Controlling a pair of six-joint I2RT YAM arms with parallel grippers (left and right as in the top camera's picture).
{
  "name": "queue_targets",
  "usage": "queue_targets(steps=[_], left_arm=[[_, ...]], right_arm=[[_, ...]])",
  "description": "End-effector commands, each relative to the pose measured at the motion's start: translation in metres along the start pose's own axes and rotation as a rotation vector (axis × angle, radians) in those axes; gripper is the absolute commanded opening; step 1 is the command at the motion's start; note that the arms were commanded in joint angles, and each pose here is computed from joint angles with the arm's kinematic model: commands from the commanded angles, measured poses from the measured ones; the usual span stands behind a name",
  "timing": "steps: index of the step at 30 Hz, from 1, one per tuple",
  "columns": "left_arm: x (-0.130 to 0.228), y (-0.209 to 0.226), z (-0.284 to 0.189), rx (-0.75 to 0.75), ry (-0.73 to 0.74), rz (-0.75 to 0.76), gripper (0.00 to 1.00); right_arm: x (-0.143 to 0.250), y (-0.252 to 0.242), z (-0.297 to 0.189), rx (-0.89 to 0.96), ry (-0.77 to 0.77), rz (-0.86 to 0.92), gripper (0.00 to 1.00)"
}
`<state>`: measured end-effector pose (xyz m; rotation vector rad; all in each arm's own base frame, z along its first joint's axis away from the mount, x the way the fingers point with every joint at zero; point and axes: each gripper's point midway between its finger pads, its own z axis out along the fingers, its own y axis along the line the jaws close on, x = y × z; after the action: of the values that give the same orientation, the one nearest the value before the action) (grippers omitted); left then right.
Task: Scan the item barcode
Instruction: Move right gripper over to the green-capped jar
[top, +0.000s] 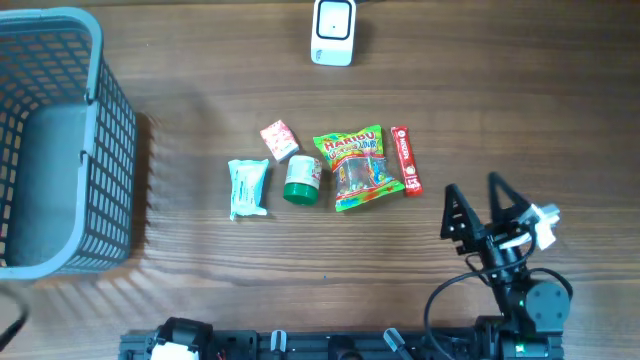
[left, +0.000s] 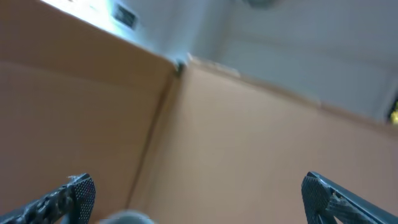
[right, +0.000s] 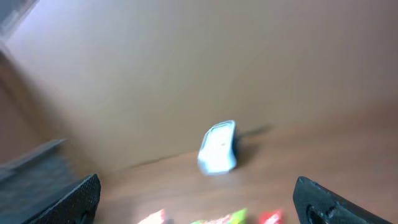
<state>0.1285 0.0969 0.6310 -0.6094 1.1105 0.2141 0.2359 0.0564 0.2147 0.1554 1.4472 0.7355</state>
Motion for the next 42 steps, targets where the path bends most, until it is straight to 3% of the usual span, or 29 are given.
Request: queue_targets(steps=[1,6,11,18,25,28,33,42], left_arm=[[0.025,-0.02,-0.003,0.125,0.061,-0.03,1.0],[0.03,-0.019,-0.016,0.193,0.068,-0.032,1.0],[0.012,0.002,-0.033,0.153,0.012,-0.046,1.0],[-0.004,0.033,-0.064,0.106,-0.062,-0.068,1.0],[-0.031,0.036,-0.072,0.118,-0.161,-0.14,1.0],[-0.023,0.052,-0.069,0.022,-0.138,-0.125,1.0],[-0.025,0.062,-0.071,-0.03,-0.152,-0.138,1.0],[-0.014,0.072,-0.083,-0.014,-0.159,-0.242,1.0]], right_arm=[[0.015,0.025,-0.002,-0.131,0.11,0.265,1.0],[-0.007,0.049,-0.005,-0.193,0.094,0.152,1.0],[-0.029,0.058,-0.002,-0.108,0.158,0.075,1.0],[-0.065,0.057,0.028,0.128,0.427,0.046,1.0],[-0.114,0.058,0.041,0.393,0.652,0.083,1.0],[-0.103,0.058,0.032,0.502,0.803,0.224,1.0],[-0.076,0.048,0.028,0.542,0.949,0.256,1.0],[-0.059,0.075,0.05,0.431,0.984,0.198,1.0]])
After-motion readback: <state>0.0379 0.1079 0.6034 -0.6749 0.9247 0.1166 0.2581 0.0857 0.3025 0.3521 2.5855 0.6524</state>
